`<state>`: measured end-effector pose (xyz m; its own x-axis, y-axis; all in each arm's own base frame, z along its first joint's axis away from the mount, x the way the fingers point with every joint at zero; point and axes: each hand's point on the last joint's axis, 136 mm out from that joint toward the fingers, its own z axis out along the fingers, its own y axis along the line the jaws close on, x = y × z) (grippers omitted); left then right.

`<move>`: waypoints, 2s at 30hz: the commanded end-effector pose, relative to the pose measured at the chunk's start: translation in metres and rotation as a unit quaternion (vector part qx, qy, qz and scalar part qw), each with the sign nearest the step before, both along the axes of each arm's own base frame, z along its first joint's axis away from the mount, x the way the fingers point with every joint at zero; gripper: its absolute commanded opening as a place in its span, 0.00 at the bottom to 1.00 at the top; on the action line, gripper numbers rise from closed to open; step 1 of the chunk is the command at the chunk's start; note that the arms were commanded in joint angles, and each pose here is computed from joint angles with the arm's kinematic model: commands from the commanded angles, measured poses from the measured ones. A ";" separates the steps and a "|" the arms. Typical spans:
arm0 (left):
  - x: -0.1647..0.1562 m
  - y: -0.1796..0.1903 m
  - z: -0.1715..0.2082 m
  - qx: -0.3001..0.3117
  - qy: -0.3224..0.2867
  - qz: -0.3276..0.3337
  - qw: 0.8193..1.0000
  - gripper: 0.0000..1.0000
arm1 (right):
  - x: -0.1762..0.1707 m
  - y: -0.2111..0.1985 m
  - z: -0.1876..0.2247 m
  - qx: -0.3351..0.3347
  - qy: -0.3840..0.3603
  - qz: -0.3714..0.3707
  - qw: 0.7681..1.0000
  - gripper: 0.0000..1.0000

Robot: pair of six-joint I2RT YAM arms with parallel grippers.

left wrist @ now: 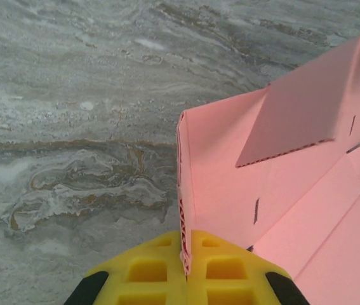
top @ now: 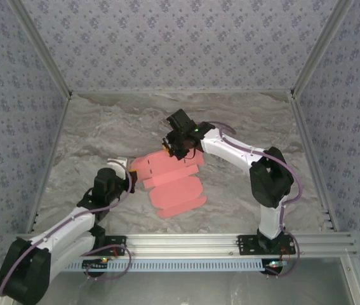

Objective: Fold the paper box

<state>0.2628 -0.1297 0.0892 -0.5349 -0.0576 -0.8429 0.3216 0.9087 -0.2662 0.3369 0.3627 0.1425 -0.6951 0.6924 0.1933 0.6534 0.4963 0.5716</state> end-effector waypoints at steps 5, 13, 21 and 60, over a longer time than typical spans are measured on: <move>0.015 -0.004 0.000 -0.018 0.045 0.028 0.998 0.79 | 0.002 -0.017 -0.022 -0.036 0.011 -0.018 0.999 0.10; 0.009 -0.004 -0.004 -0.035 0.064 0.027 0.997 0.82 | 0.026 -0.010 -0.025 -0.012 -0.053 0.040 0.998 0.04; 0.001 0.007 -0.001 -0.067 0.064 0.052 0.994 0.86 | 0.034 0.016 -0.002 0.085 -0.137 0.119 0.980 0.06; 0.008 -0.060 0.009 -0.067 0.110 -0.109 0.986 0.61 | 0.016 0.010 0.003 0.165 -0.211 0.260 0.928 0.12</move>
